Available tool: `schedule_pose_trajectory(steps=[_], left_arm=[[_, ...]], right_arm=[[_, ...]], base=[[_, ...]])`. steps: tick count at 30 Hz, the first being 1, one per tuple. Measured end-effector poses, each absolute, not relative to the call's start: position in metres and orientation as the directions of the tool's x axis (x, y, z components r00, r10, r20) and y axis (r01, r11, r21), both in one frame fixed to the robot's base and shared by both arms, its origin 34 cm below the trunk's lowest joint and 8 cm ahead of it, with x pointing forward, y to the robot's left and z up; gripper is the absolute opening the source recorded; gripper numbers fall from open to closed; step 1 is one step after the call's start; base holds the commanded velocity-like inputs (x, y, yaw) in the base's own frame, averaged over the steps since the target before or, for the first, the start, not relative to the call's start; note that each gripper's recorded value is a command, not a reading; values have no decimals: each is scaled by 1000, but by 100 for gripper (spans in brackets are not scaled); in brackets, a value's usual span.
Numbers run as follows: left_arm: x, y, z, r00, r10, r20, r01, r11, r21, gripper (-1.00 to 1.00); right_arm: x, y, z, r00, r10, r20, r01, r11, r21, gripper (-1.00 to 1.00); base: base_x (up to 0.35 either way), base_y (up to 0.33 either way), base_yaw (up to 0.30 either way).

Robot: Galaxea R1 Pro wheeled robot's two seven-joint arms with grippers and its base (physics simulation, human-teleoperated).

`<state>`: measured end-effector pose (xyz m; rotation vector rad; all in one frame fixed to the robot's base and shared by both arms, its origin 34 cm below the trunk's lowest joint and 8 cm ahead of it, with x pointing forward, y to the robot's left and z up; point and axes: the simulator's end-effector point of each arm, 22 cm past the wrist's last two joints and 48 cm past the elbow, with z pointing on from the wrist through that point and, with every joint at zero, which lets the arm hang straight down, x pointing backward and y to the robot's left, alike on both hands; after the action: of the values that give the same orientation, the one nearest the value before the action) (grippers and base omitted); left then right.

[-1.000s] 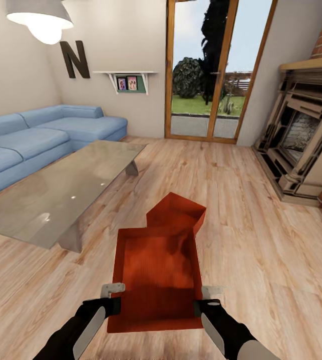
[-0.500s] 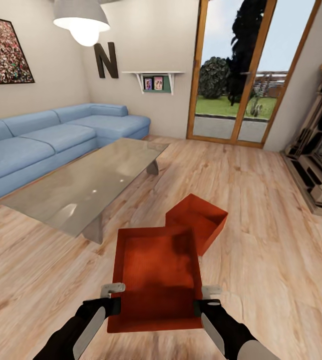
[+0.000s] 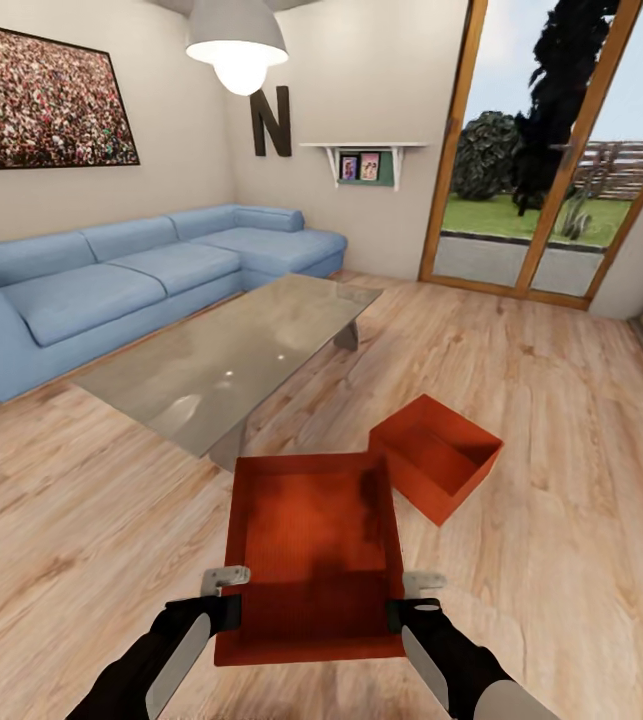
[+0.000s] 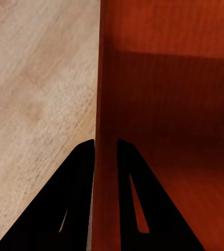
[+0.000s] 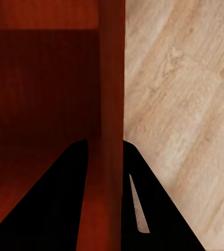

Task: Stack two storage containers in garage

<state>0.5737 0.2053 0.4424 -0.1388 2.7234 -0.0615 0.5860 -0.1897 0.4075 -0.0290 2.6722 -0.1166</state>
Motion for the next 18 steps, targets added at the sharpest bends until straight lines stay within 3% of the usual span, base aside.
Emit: schedule_pose_trajectory(steps=[18], left_arm=[[574, 205, 442, -911, -107, -399, -89, 994, -64, -100]], right_arm=[[586, -190, 407, -893, -41, -449, -1, 996, -88, -100]], base=[[0, 0, 297]])
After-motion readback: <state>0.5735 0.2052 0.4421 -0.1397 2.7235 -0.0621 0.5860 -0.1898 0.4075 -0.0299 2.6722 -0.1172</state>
